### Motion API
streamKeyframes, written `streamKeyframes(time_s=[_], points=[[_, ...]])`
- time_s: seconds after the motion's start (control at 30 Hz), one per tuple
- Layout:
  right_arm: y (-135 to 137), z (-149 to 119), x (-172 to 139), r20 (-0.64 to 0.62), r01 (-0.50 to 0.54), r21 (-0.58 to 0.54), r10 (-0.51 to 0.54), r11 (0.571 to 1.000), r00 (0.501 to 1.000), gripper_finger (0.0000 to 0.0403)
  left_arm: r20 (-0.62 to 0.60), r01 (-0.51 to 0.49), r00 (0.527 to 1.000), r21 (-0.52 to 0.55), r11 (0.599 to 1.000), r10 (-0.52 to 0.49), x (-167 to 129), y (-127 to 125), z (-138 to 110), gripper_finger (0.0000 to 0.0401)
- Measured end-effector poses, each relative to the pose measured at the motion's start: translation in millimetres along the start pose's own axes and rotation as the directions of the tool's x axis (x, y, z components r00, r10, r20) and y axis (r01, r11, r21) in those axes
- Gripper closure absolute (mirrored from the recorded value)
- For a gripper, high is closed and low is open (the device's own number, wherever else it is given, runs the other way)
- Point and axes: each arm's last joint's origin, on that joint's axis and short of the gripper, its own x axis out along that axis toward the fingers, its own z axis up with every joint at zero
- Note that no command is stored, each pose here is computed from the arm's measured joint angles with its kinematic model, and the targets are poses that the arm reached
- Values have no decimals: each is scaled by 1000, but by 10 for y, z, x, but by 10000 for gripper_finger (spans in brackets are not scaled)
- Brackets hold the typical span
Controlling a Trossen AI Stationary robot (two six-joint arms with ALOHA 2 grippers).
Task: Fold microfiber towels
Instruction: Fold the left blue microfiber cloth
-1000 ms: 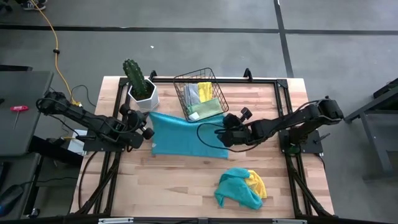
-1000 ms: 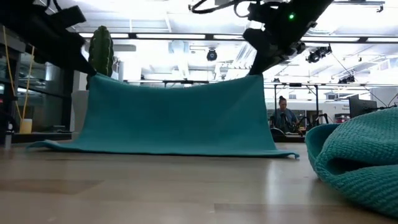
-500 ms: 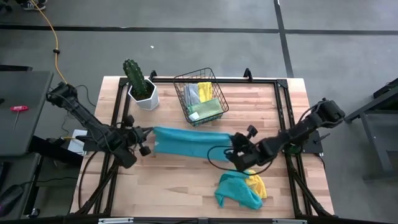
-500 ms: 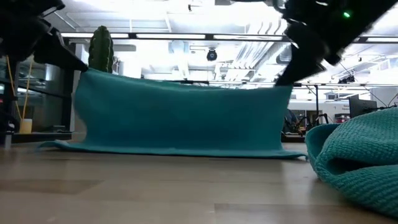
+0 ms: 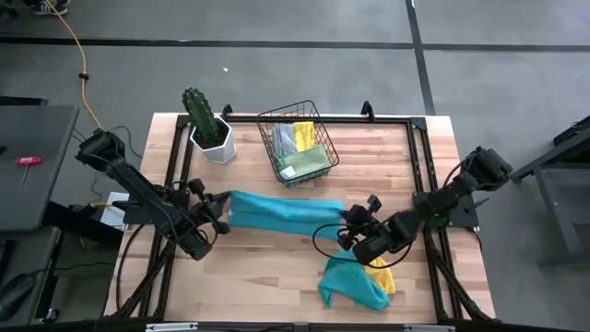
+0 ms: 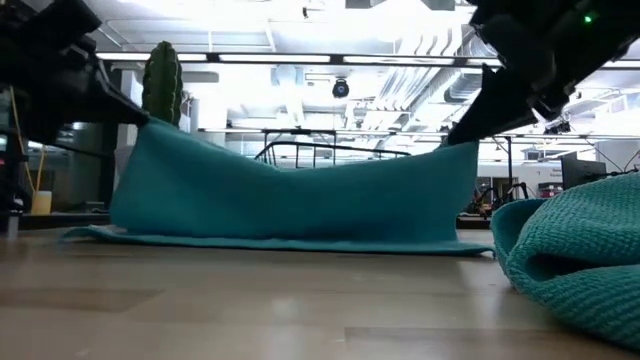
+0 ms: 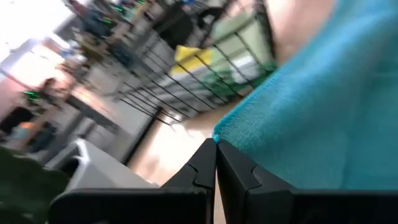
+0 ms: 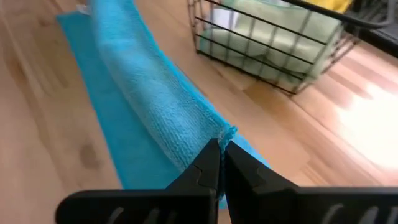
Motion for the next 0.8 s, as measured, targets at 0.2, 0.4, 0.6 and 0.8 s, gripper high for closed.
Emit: streamKeyframes(time_s=[0.2, 0.4, 0.6, 0.8], points=[[53, 121, 6, 32, -14, -15, 15, 1000, 999, 403, -19, -116, 993, -3, 993, 116, 136, 112, 16, 401], [31, 367, 36, 71, 72, -89, -66, 993, 995, 403, -60, -200, 978, -40, 979, 198, 251, 265, 51, 401], [-97, 514, 101, 96, 212, -121, -201, 970, 975, 403, -72, -298, 953, -34, 954, 295, 346, 375, 68, 401], [-162, 496, 126, 56, 234, -108, -229, 966, 972, 403, -111, -311, 944, 3, 950, 309, 404, 388, 56, 401]])
